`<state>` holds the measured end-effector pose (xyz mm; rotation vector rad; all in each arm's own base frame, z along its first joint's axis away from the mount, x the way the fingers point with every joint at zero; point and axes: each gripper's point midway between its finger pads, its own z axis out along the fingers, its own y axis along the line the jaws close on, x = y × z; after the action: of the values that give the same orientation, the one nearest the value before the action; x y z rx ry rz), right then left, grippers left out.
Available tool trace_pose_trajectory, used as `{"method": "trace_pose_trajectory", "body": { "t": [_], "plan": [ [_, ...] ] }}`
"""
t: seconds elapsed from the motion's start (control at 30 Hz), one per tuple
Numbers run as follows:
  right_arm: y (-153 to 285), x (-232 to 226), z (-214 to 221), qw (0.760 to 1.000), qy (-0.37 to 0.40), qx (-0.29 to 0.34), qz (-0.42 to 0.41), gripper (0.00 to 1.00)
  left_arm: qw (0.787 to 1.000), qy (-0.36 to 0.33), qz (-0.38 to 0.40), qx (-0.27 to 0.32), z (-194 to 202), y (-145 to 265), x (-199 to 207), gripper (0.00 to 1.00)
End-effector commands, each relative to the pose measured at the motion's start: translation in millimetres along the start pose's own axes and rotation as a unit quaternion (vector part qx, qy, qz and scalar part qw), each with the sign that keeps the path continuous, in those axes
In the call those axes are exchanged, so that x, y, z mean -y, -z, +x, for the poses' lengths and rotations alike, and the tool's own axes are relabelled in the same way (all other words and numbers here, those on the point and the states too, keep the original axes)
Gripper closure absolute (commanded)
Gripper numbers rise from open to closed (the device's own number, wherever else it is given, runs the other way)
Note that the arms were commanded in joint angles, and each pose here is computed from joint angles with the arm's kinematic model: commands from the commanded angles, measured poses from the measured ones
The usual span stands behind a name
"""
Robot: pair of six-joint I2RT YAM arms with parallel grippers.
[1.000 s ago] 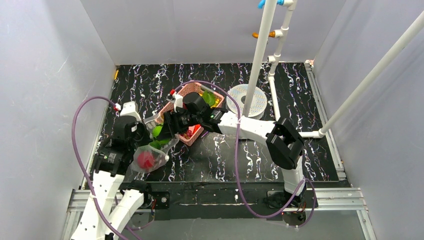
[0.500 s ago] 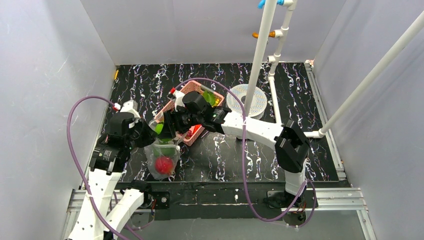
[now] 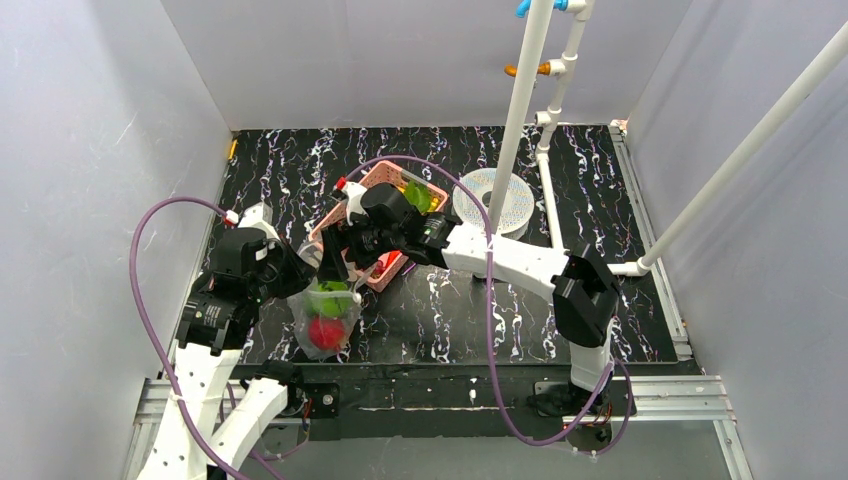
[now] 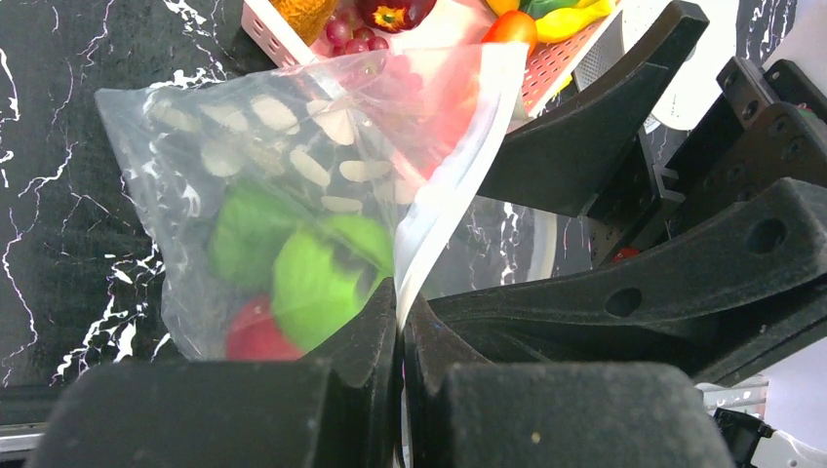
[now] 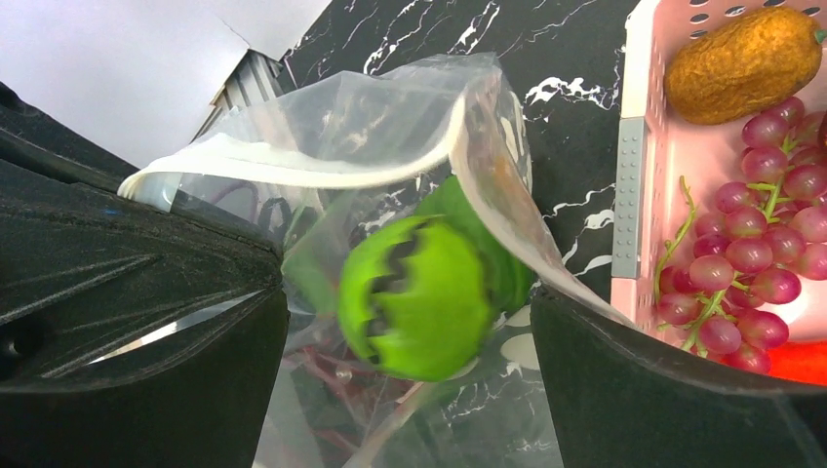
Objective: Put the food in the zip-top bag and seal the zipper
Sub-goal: Place the fake fruit in the zipper food storage bag, then adjust the zipper food storage bag at the center of the board.
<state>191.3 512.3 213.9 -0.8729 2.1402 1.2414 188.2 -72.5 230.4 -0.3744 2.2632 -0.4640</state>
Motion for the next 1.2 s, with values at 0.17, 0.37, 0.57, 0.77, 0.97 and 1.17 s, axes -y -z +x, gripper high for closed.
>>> {"method": "trace_pose_trajectory", "body": {
  "t": [0.17, 0.37, 0.57, 0.77, 0.97, 1.17],
  "plan": [
    [34.4, -27.2, -36.9, 0.998, 0.043, 0.053, -0.009, 0.04, 1.000, 0.001, 0.004, -0.003, 1.2, 2.7, 2.0, 1.00],
    [58.9, -19.7, -34.8, 0.995, 0.068, 0.059, 0.033, 0.10, 1.000, -0.001, -0.003, 0.005, -0.5, 3.6, -1.3, 1.00],
    [93.6, -4.7, -27.1, 0.990, 0.086, 0.071, 0.091, 0.08, 1.000, -0.009, -0.006, 0.000, -3.0, 0.8, -0.6, 1.00],
    [90.2, 18.9, -6.1, 0.988, 0.070, 0.054, 0.129, 0.10, 1.000, -0.011, -0.006, 0.000, -4.0, -0.1, 0.0, 1.00],
    [57.6, 1.6, 20.8, 0.999, 0.016, -0.002, 0.051, 0.27, 1.000, -0.016, -0.008, 0.006, -8.5, 6.0, 0.3, 1.00],
    [48.8, -2.4, 12.7, 0.999, 0.012, -0.001, 0.050, 0.73, 1.000, -0.016, -0.004, 0.012, -10.7, 11.8, 2.3, 1.00]
  ]
}}
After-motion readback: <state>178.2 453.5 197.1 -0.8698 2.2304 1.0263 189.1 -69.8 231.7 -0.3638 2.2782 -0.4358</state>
